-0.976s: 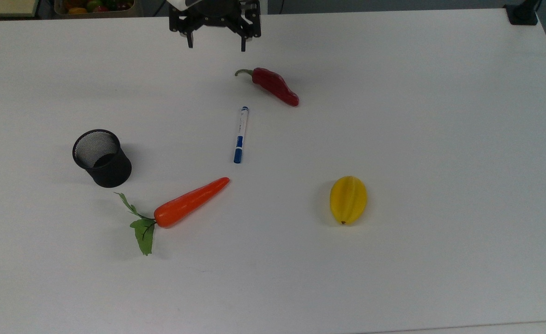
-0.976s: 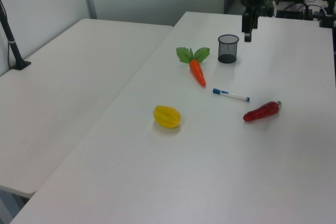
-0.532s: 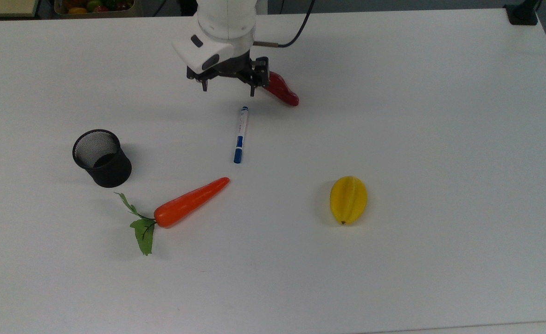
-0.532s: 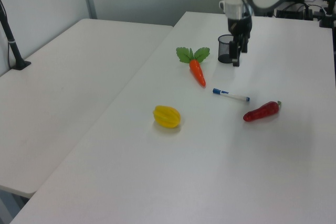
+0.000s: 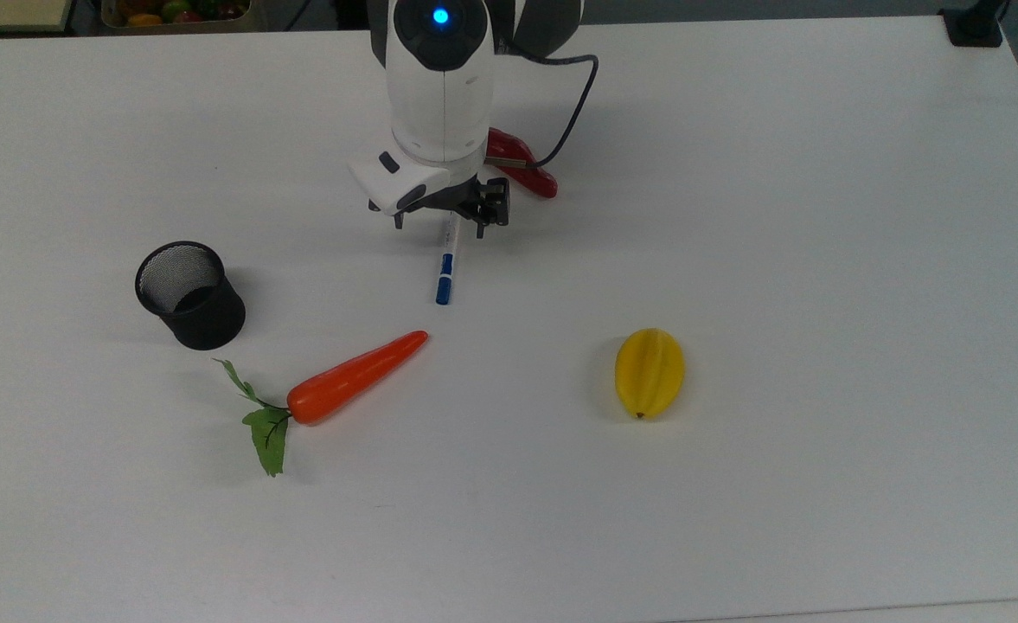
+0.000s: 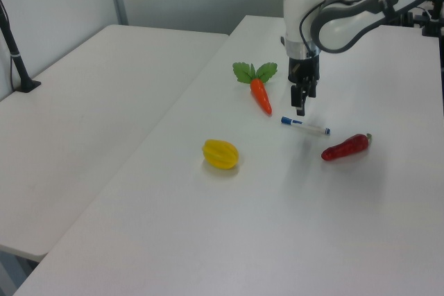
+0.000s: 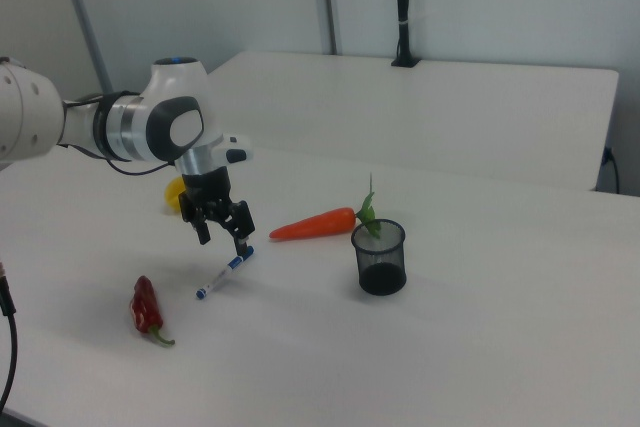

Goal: Place marker
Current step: 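Close the gripper around the white marker's middle, then lift the held marker up off the table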

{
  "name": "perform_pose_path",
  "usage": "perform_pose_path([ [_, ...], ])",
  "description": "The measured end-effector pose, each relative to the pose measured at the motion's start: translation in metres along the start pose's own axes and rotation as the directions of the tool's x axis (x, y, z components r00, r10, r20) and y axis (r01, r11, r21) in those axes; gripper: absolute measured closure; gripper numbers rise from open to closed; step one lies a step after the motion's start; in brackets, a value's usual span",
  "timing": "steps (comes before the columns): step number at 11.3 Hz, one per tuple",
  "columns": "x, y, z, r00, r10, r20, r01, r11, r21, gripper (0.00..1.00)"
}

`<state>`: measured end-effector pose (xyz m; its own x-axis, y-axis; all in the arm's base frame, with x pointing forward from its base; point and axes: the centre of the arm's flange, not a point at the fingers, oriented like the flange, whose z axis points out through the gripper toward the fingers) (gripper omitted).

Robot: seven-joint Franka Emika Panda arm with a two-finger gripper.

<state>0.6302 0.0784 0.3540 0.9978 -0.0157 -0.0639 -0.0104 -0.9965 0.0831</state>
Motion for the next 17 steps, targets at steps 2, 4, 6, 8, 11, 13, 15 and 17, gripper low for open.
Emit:
perform_pose_path([
  [2,0.007,-0.003,0.018,1.000,0.010,-0.017,-0.010,1.000,0.004,0.02],
  [4,0.013,-0.006,0.031,0.999,0.028,-0.036,-0.028,1.000,0.010,0.07],
  [6,0.017,-0.007,0.036,0.998,0.032,-0.055,-0.032,0.999,0.014,0.31],
  [8,0.017,-0.007,0.038,0.998,0.033,-0.055,-0.032,0.999,0.014,0.52],
  [11,0.017,-0.007,0.038,0.998,0.034,-0.054,-0.033,0.999,0.014,0.71],
  [13,0.017,-0.007,0.039,0.998,0.034,-0.053,-0.033,0.999,0.014,0.70],
  [15,0.017,-0.007,0.041,0.998,0.033,-0.050,-0.033,0.999,0.013,0.71],
  [17,0.018,-0.007,0.042,0.998,0.033,-0.050,-0.033,0.999,0.013,0.73],
])
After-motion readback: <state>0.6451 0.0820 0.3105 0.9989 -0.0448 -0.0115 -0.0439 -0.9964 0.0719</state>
